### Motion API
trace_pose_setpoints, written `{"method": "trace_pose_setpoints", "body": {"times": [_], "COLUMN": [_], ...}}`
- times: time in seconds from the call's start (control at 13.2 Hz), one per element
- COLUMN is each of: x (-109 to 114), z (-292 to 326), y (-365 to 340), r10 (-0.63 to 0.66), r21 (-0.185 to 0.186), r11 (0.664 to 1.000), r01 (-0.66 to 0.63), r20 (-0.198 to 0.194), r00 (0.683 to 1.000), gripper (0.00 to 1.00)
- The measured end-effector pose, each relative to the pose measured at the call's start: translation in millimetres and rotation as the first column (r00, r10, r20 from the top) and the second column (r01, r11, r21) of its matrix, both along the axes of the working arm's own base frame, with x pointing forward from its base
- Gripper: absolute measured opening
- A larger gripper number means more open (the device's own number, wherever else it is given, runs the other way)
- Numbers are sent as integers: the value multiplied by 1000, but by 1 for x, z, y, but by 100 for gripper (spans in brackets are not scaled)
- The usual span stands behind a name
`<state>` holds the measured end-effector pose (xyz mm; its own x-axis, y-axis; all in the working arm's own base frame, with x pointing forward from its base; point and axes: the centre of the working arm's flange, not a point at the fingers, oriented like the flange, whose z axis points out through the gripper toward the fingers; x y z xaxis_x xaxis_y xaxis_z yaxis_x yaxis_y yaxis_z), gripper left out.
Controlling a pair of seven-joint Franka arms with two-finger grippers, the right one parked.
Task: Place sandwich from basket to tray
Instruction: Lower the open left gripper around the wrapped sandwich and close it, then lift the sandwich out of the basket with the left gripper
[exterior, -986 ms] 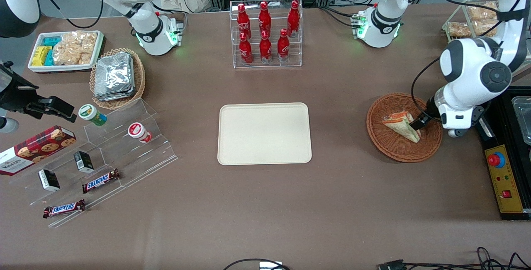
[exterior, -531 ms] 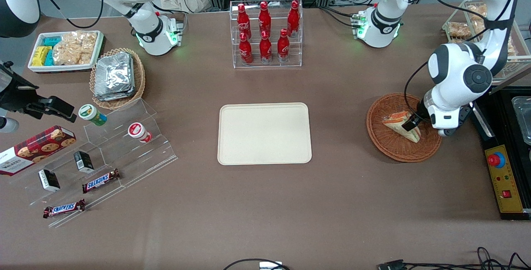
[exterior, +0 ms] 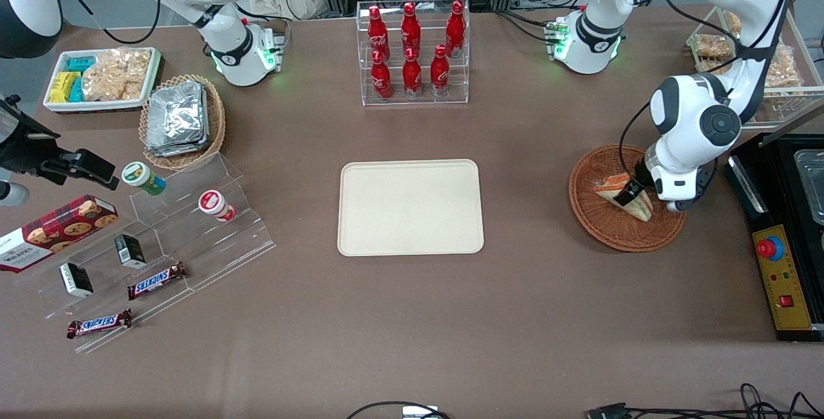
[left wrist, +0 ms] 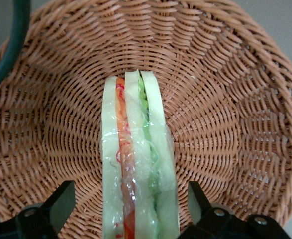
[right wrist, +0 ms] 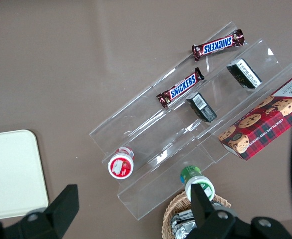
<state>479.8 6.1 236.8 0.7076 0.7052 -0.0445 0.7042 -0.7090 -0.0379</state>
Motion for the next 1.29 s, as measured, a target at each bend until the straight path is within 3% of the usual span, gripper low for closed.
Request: {"method": "trace_pose_setpoints", "body": {"times": [0.23,0.68,0.99,1.14,1.29], "x": [0,0,4,12,27], "z": [-10,-12,-2,19,57], "y": [0,-2,-2,-7,-17], "r10": [-4,-28,-71,-134,-218], "r21": [-2,8,34,52,64], "r11": [1000,1000,997,989,973], "r01": [4,28,71,135,220], "r20": [-4,-6,0,-21,-39], "r00": [1000,1000,997,991,975], "gripper": [97,41,30,20,20]}}
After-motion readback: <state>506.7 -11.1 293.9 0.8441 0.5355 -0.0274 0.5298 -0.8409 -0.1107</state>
